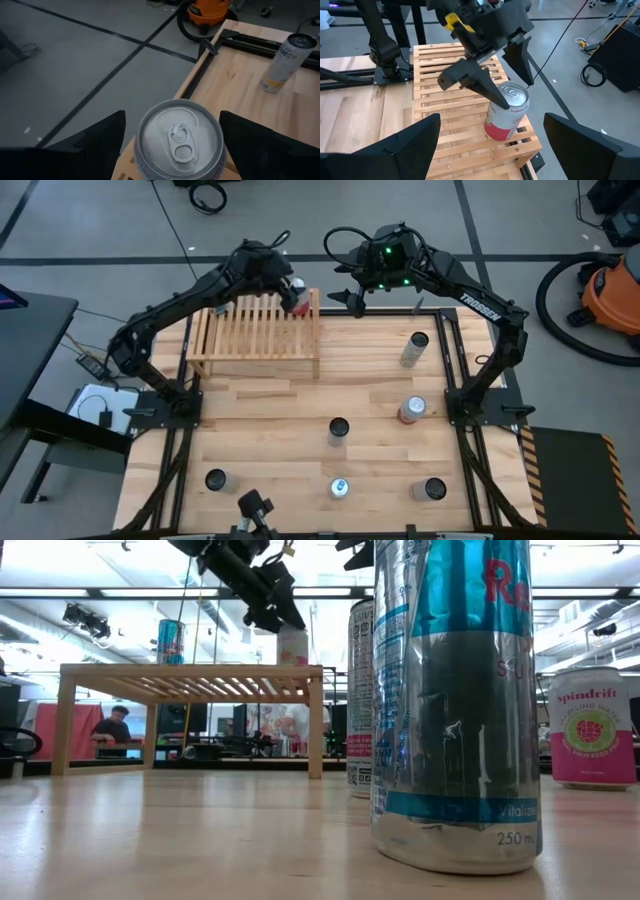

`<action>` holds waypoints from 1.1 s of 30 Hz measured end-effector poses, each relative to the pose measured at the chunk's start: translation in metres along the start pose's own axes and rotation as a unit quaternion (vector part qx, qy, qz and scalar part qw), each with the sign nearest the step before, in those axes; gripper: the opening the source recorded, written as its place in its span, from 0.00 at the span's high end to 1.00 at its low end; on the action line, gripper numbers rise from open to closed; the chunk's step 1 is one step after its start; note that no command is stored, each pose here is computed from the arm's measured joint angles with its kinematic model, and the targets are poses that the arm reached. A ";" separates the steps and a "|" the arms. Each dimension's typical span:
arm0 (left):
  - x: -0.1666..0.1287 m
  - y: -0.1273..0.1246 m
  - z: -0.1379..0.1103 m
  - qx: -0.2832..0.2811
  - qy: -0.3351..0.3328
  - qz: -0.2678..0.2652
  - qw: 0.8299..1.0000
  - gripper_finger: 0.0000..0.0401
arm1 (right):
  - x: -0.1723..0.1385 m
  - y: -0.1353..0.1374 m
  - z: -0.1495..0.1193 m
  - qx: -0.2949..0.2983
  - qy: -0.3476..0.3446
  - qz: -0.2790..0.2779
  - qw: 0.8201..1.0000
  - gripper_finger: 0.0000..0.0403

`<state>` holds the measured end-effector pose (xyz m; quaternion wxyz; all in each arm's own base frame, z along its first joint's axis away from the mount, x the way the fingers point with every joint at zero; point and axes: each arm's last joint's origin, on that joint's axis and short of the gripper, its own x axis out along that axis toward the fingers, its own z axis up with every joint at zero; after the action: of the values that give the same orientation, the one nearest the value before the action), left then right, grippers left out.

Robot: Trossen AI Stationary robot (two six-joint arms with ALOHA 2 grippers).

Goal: Place canned beverage on shelf
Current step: Put the left pink and white soda can on the shelf aligned with the blue soda can

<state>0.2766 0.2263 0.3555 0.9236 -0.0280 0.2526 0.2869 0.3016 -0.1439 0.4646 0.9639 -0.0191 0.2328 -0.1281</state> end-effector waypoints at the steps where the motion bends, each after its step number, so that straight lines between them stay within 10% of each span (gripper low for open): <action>1: 0.001 0.001 -0.001 -0.001 0.001 0.000 1.000 0.18 | 0.000 0.000 0.000 0.000 0.000 0.000 1.000 0.09; 33: 0.014 0.000 -0.008 0.003 0.024 -0.008 1.000 0.25 | 0.000 0.000 -0.001 0.001 0.006 0.002 1.000 0.09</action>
<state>0.2828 0.2319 0.3423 0.9195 -0.0347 0.2756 0.2782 0.3012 -0.1436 0.4636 0.9629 -0.0168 0.2381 -0.1262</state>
